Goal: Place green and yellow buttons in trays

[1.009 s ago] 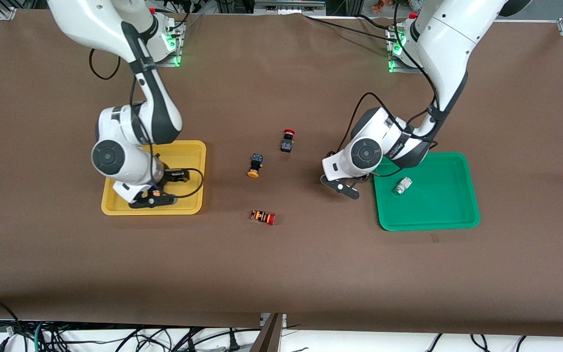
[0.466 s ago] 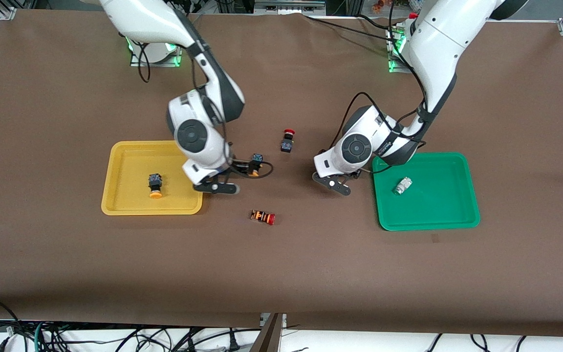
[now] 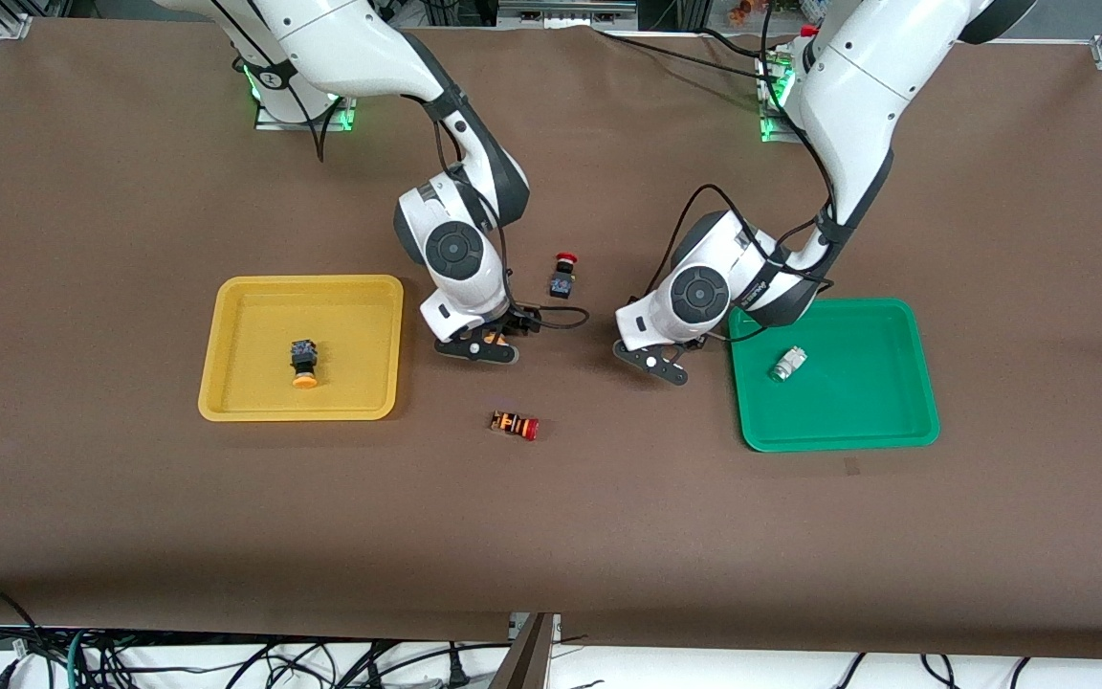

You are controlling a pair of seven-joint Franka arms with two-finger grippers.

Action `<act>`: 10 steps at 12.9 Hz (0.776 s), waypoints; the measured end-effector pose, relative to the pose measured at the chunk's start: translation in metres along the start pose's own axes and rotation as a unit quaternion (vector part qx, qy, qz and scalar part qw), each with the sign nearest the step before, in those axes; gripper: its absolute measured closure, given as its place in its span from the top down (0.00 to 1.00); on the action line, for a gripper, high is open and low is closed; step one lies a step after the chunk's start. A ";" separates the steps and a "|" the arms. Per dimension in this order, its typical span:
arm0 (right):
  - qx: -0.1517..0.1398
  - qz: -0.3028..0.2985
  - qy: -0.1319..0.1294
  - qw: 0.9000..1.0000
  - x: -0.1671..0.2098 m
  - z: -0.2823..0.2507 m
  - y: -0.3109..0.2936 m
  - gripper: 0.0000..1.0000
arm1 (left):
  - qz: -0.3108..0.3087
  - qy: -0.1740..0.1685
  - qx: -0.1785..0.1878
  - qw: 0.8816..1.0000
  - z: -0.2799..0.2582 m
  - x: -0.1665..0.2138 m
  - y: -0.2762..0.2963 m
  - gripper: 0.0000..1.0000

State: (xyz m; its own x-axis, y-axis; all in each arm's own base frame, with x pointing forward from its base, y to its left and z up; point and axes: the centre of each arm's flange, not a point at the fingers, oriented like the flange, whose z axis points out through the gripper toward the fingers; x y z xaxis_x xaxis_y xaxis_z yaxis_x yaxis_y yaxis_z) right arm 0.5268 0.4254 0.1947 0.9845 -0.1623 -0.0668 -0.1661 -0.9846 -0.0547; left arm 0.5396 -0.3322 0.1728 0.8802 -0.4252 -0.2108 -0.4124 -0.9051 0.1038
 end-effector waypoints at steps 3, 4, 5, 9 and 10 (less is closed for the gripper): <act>0.000 0.004 0.008 1.000 0.001 0.019 0.008 0.84 | -0.015 -0.024 0.015 0.999 -0.044 -0.002 -0.023 0.71; 0.000 0.004 0.009 1.000 0.001 0.020 0.008 0.73 | -0.017 -0.028 0.022 0.999 -0.066 -0.005 -0.044 0.71; 0.001 0.005 0.010 1.000 0.002 0.018 0.008 0.59 | -0.011 -0.025 0.024 0.999 -0.085 -0.007 -0.074 0.71; -0.009 -0.003 0.009 1.000 0.014 0.006 0.018 0.33 | 0.047 -0.018 0.038 0.998 -0.103 -0.035 -0.248 0.71; -0.020 -0.020 0.005 1.000 0.024 -0.004 0.030 0.33 | 0.054 -0.021 0.045 0.997 -0.096 -0.040 -0.268 0.71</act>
State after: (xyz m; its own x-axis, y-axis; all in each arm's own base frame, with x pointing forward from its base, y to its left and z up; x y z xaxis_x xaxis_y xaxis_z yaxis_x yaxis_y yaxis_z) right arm 0.5456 0.3918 0.1953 0.9907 -0.1238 -0.0563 -0.1249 -0.9920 -0.0168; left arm 0.6377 -0.0725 0.2472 0.8197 -0.5179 -0.2446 -0.5250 -0.8501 0.0408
